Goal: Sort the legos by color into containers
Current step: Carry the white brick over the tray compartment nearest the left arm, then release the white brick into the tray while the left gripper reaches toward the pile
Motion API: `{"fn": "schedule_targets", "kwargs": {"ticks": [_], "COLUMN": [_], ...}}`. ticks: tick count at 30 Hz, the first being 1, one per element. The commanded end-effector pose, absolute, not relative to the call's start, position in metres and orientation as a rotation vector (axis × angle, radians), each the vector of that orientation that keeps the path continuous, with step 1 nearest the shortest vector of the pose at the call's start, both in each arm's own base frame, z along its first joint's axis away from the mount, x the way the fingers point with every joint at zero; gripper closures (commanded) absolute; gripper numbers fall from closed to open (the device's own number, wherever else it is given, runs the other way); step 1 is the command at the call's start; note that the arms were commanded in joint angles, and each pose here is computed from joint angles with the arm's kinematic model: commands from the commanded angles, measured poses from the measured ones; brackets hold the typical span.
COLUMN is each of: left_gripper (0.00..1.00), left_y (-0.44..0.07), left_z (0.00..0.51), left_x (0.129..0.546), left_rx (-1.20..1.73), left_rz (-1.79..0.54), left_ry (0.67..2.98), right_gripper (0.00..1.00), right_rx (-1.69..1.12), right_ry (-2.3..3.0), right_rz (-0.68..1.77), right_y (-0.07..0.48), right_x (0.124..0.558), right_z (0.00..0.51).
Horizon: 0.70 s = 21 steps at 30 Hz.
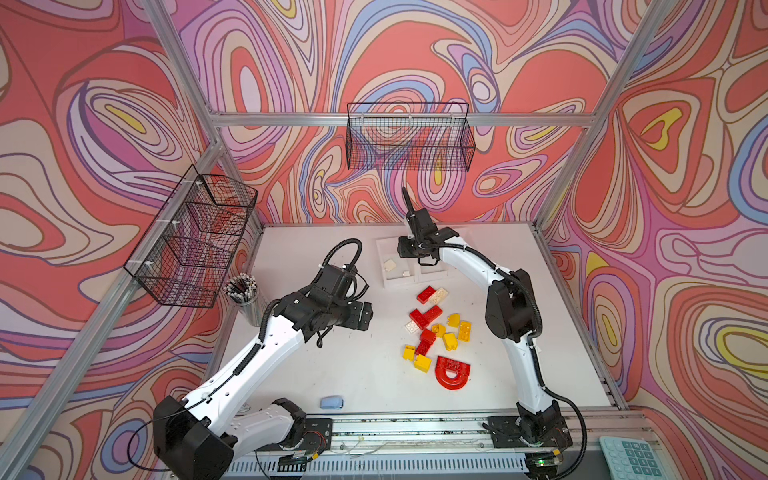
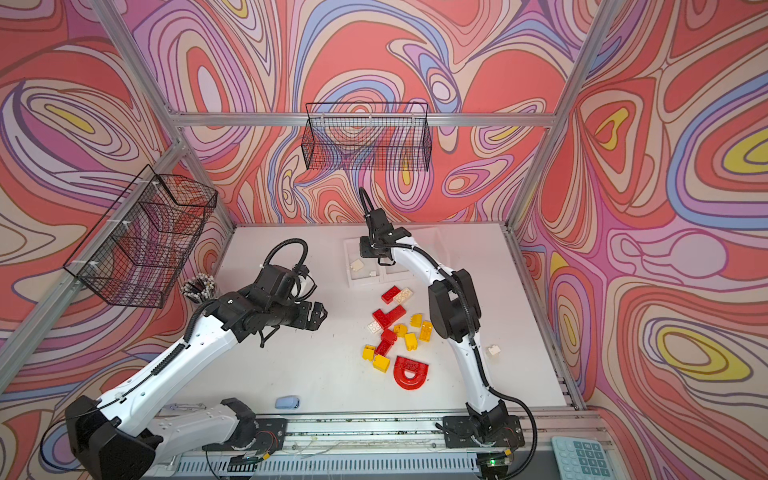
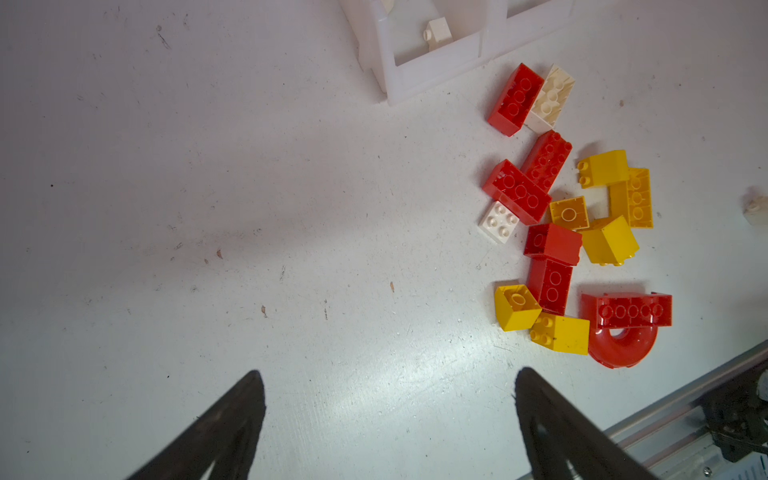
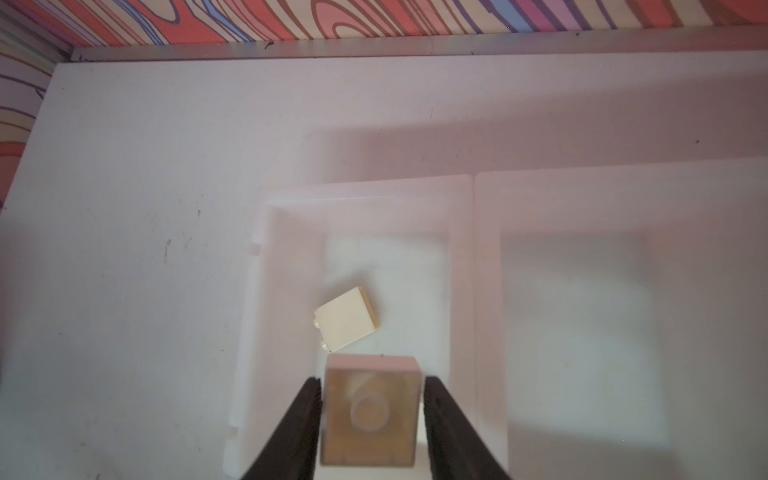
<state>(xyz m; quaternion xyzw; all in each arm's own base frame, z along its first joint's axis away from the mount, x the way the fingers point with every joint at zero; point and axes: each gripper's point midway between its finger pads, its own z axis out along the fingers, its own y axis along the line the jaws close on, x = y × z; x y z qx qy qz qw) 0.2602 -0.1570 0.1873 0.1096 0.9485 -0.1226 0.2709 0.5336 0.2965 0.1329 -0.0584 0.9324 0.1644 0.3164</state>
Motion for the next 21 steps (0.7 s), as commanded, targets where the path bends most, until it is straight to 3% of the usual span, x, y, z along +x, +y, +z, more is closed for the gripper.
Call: {"fn": "schedule_targets", "kwargs": {"ticks": [1, 5, 12, 21], "left_gripper": [0.06, 0.08, 0.1, 0.13], "left_y": [-0.157, -0.165, -0.201, -0.264], "left_z": [0.178, 0.173, 0.156, 0.131], "left_x": [0.253, 0.252, 0.25, 0.266], "left_rx": [0.34, 0.375, 0.466, 0.524], "left_rz": [-0.323, -0.335, -0.333, -0.437], "left_ry": [2.59, 2.603, 2.651, 2.672], "right_gripper": [0.42, 0.36, 0.32, 0.31], "right_rx": [-0.182, -0.2, -0.192, 0.078], "right_ry": [2.448, 2.408, 2.337, 2.333], "right_rz": [0.437, 0.466, 0.533, 0.684], "right_y": [0.3, 0.3, 0.283, 0.175], "right_x": [0.534, 0.529, 0.493, 0.411], "right_z": [0.139, 0.16, 0.197, 0.179]}}
